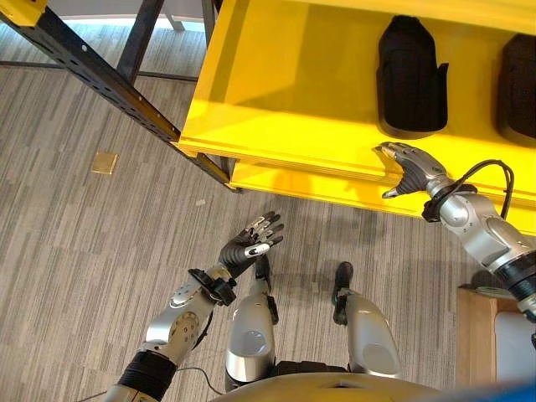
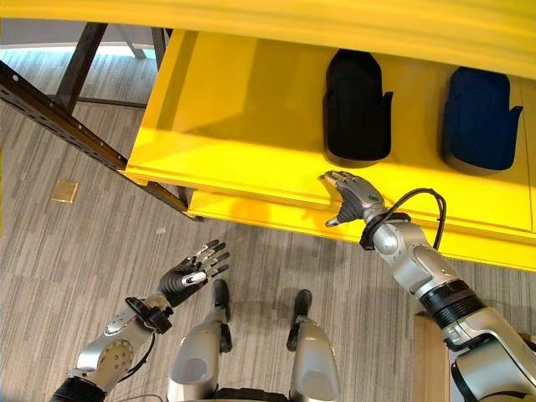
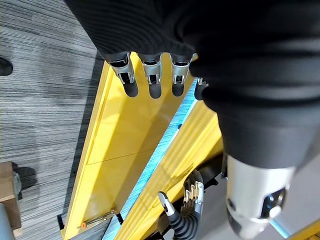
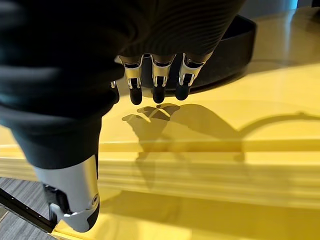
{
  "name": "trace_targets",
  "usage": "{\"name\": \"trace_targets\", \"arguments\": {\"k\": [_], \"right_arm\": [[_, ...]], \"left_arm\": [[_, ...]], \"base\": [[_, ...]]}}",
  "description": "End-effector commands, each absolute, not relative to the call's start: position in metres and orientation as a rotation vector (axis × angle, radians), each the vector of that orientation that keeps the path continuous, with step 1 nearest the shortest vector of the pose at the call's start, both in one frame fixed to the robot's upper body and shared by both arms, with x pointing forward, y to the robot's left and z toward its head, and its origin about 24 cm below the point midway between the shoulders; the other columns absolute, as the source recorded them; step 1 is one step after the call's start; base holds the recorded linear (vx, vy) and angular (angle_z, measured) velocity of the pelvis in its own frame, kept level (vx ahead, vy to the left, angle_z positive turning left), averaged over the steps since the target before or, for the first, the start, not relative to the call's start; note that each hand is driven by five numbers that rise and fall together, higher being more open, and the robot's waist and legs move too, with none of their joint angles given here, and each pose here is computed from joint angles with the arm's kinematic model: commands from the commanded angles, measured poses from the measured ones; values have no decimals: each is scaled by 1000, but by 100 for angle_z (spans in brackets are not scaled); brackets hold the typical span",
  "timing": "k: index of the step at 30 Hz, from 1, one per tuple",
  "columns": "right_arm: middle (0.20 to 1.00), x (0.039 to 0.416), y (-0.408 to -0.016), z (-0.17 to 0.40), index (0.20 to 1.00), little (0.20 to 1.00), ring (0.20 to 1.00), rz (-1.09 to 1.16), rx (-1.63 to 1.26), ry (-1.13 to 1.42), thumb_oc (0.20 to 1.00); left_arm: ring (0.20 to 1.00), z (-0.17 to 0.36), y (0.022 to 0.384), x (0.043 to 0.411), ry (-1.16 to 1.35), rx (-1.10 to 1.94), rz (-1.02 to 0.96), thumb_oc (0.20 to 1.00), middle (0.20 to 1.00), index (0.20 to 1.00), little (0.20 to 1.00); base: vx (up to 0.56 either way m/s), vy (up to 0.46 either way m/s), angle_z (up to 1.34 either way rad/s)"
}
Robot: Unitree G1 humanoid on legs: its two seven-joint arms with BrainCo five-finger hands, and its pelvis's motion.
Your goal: Move parts from the plastic box to the shelf.
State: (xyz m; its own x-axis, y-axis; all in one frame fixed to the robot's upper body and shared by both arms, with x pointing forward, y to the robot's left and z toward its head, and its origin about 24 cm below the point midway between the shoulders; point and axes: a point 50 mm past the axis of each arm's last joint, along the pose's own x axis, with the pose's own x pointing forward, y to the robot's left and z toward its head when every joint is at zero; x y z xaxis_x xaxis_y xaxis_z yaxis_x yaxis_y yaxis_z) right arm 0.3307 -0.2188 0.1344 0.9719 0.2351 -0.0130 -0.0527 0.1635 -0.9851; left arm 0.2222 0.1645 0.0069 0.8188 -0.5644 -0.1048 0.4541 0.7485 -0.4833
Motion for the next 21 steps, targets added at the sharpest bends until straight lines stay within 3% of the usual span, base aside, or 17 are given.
{"name": "trace_targets", "arguments": {"k": [1, 21], "right_arm": [[1000, 342, -207, 169, 1000, 1000, 1000, 141, -1434, -291, 1000], [1000, 360, -241, 181, 1000, 1000, 1000, 40, -1611, -28, 1000]], "left_arm": [[1000, 18, 158, 216, 211, -424, -641, 1000, 1000, 1000, 1000], [1000, 14, 158, 212, 240, -416, -667, 1000, 1000, 1000, 1000]], "base": [[0, 0, 0], [0, 0, 0]]}}
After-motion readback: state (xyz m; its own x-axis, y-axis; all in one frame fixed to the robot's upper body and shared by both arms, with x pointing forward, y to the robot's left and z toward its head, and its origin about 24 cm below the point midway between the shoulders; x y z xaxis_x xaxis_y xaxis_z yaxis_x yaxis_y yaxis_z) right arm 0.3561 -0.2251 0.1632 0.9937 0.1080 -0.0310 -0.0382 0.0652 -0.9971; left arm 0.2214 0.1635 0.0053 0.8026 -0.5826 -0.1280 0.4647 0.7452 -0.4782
